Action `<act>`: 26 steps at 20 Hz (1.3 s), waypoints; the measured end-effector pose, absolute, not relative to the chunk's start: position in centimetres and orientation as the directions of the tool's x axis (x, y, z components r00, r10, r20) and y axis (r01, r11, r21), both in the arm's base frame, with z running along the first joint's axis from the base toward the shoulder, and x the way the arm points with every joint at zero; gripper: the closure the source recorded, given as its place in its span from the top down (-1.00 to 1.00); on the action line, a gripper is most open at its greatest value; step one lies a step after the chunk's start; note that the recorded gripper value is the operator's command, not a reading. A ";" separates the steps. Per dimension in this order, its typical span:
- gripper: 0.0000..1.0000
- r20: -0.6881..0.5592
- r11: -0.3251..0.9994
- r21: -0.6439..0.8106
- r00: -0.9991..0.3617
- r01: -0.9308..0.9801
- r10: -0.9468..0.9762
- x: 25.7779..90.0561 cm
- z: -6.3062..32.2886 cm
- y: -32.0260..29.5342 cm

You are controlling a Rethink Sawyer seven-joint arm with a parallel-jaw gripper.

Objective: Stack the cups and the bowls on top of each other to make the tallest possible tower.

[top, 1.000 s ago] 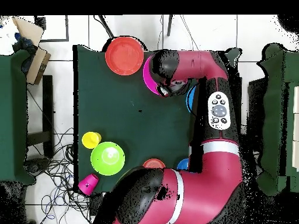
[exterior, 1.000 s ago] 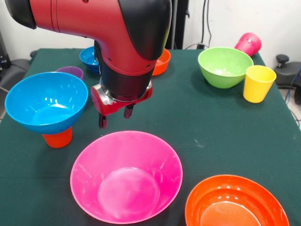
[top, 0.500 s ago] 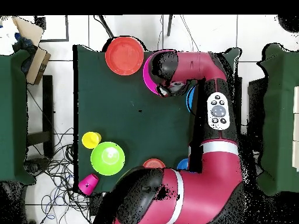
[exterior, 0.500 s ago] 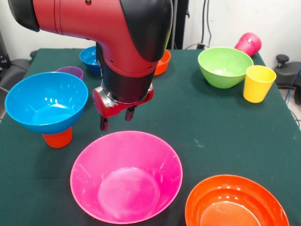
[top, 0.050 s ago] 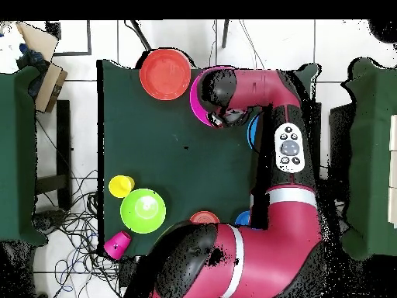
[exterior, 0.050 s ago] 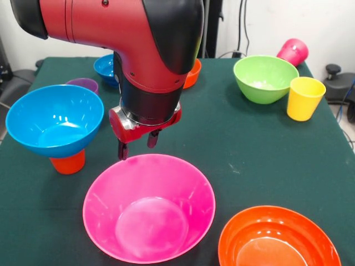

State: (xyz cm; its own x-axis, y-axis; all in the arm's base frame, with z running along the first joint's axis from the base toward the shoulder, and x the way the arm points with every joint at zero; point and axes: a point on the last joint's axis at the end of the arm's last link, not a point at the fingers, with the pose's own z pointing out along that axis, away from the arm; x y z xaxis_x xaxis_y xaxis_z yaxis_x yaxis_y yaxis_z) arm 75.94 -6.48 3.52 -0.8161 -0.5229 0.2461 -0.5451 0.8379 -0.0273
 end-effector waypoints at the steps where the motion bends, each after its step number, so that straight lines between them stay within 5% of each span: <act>1: 1.00 0.245 0.838 -0.028 -0.816 -0.545 -0.523 76.0 3.5 -6.5; 26: 1.00 0.223 0.812 -0.038 -0.797 -0.582 -0.561 75.5 2.2 -3.9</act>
